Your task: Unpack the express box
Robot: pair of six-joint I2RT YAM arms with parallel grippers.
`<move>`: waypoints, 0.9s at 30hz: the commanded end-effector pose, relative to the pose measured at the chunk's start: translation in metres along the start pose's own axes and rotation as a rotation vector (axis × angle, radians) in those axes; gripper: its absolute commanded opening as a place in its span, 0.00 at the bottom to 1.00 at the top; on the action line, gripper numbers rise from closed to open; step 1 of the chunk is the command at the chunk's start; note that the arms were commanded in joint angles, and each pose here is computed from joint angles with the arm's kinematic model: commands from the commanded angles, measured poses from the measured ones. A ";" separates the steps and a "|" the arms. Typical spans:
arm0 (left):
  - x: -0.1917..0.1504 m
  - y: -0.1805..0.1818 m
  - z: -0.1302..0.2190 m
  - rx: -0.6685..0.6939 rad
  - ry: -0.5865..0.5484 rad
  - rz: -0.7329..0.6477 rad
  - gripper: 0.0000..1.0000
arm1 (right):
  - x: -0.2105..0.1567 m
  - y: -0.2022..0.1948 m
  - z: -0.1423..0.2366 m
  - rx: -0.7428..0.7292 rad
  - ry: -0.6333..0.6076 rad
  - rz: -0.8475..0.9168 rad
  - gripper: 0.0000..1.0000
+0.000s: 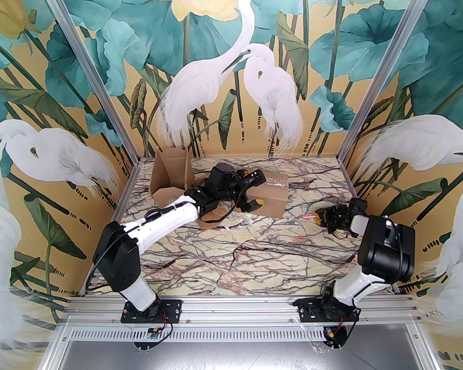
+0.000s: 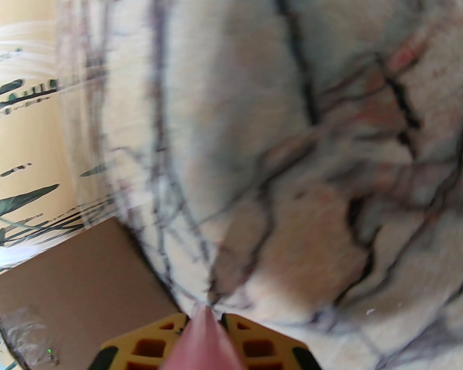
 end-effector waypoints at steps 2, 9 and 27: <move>0.009 0.011 0.014 0.061 0.012 0.053 0.98 | 0.010 -0.015 -0.006 -0.096 -0.009 -0.021 0.20; 0.017 0.023 0.017 0.089 0.032 0.113 0.99 | 0.018 -0.006 0.001 -0.131 -0.050 -0.002 0.56; -0.019 0.123 -0.022 0.029 0.264 0.687 1.00 | -0.069 0.042 0.089 -0.081 -0.221 0.345 0.79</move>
Point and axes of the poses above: each hand's point on the last joint's axis, 136 mm out from that joint toward the fingers, its own z axis back along the fingers, its own y axis along the line the jaws close on, x = y × z, the point moved 6 cm from there along z, back along the fingers, and after that the axes turned 14 degrees about -z, right-handed, at the moved point
